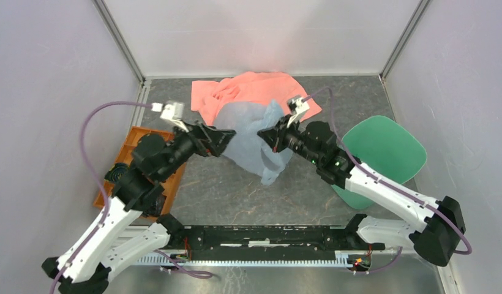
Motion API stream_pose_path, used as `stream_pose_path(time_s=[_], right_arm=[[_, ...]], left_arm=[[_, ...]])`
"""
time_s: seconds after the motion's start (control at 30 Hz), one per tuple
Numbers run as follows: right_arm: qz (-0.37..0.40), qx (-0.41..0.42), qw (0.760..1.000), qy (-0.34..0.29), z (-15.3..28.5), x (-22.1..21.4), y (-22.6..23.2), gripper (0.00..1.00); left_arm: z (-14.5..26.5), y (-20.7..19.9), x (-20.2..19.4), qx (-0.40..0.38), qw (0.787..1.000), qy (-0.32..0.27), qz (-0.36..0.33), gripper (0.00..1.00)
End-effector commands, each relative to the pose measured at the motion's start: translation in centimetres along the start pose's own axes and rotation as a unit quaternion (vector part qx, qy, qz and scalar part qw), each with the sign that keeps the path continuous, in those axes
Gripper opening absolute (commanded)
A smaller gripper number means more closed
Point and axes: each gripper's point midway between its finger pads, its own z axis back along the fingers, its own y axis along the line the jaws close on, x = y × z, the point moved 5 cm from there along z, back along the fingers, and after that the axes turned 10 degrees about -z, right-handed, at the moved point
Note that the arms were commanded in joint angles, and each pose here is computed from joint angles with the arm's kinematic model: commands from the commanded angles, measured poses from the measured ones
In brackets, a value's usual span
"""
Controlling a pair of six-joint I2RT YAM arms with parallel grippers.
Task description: Put the trash bags into the trash bin
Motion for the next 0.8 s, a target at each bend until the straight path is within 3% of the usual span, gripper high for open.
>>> stream_pose_path(time_s=[0.0,0.17,0.37,0.47,0.77], right_arm=[[-0.138,-0.048,0.989,-0.028,0.4,4.4,1.4,0.00],[-0.198,0.066,0.977,-0.040,0.8,6.4,5.2,0.00],[-0.242,0.121,0.962,-0.025,0.5,7.3,7.4,0.00],[-0.255,0.135,0.957,-0.027,0.5,7.3,7.7,0.00],[-0.282,0.157,0.946,-0.036,0.5,7.2,8.6,0.00]], left_arm=[[2.4,3.6,2.0,0.151,0.985,-0.083,0.018,1.00],[2.1,0.7,1.8,0.020,0.994,-0.103,-0.026,1.00],[0.3,-1.8,-0.3,-0.121,0.984,-0.055,-0.116,1.00],[-0.9,-1.1,-2.3,-0.130,0.981,-0.026,-0.141,1.00],[-2.8,-1.3,-3.5,-0.165,0.973,-0.081,-0.141,1.00]])
